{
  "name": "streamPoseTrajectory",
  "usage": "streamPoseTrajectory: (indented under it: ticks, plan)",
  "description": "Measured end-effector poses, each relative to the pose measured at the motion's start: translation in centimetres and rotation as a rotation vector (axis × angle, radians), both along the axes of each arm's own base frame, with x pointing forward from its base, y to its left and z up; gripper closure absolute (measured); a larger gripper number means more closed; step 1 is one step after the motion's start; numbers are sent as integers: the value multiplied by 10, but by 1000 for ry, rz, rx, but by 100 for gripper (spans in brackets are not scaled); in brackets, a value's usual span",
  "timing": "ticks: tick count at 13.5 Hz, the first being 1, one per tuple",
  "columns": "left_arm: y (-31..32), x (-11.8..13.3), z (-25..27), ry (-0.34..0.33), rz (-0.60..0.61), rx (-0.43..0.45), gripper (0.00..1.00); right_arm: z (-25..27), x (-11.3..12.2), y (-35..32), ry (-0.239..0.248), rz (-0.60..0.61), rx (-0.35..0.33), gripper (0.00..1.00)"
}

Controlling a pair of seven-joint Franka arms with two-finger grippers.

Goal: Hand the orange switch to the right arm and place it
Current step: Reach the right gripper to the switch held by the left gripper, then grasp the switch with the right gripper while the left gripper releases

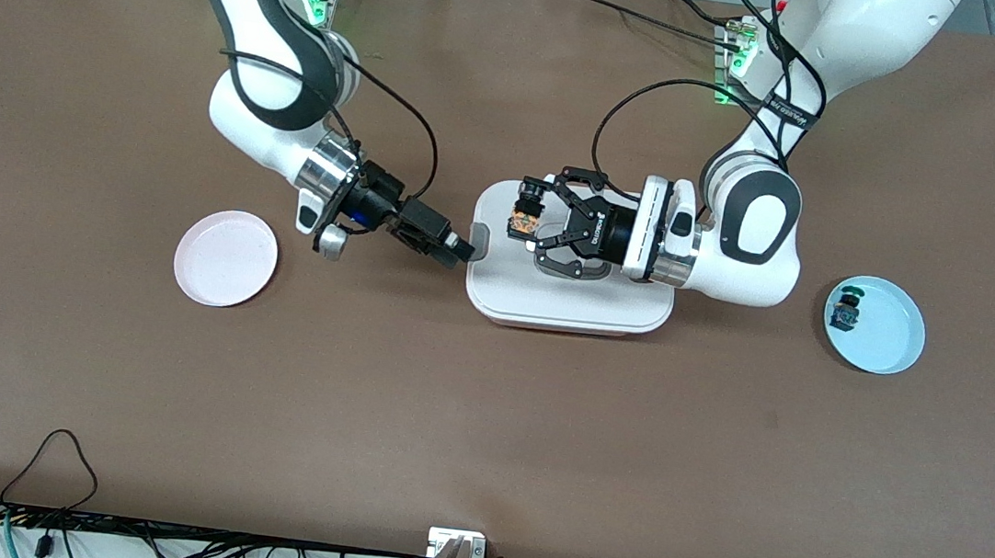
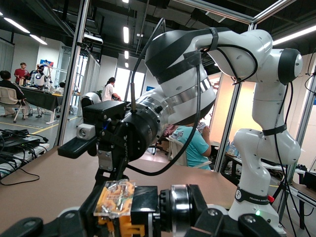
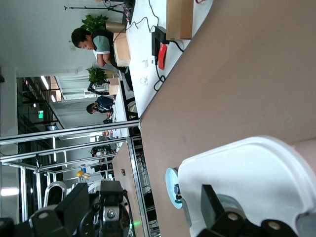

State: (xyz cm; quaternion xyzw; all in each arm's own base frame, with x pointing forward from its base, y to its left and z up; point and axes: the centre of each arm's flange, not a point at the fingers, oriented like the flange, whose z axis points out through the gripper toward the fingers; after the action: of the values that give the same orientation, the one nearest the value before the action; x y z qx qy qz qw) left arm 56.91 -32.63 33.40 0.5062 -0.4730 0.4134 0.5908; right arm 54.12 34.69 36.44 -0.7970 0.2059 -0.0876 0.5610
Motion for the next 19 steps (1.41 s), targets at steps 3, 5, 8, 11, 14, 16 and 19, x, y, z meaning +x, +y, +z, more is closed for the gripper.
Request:
streamPoseTrajectory:
  ticks: [3, 5, 8, 11, 14, 16, 19]
  plan:
    - [-1, 0, 0, 2, 3, -5, 28, 5, -13, 16, 56, -35, 8, 0]
    - [-2, 1, 2, 8, 14, -17, 28, 8, -22, 30, 88, -36, 20, 0]
    - [-2, 0, 2, 9, 14, -19, 28, 19, -29, 43, 90, -55, 19, 0]
    - [-3, 0, 1, 10, 14, -19, 28, 36, -41, 62, 86, -78, 16, 0]
    - [-3, 0, 1, 11, 13, -19, 28, 38, -43, 63, 81, -97, -1, 11]
    - [-3, 0, 0, 12, 13, -18, 28, 38, -41, 61, 80, -102, -2, 37]
    - [-3, 0, -1, 21, 17, -23, 28, 36, -41, 60, 77, -102, -9, 67]
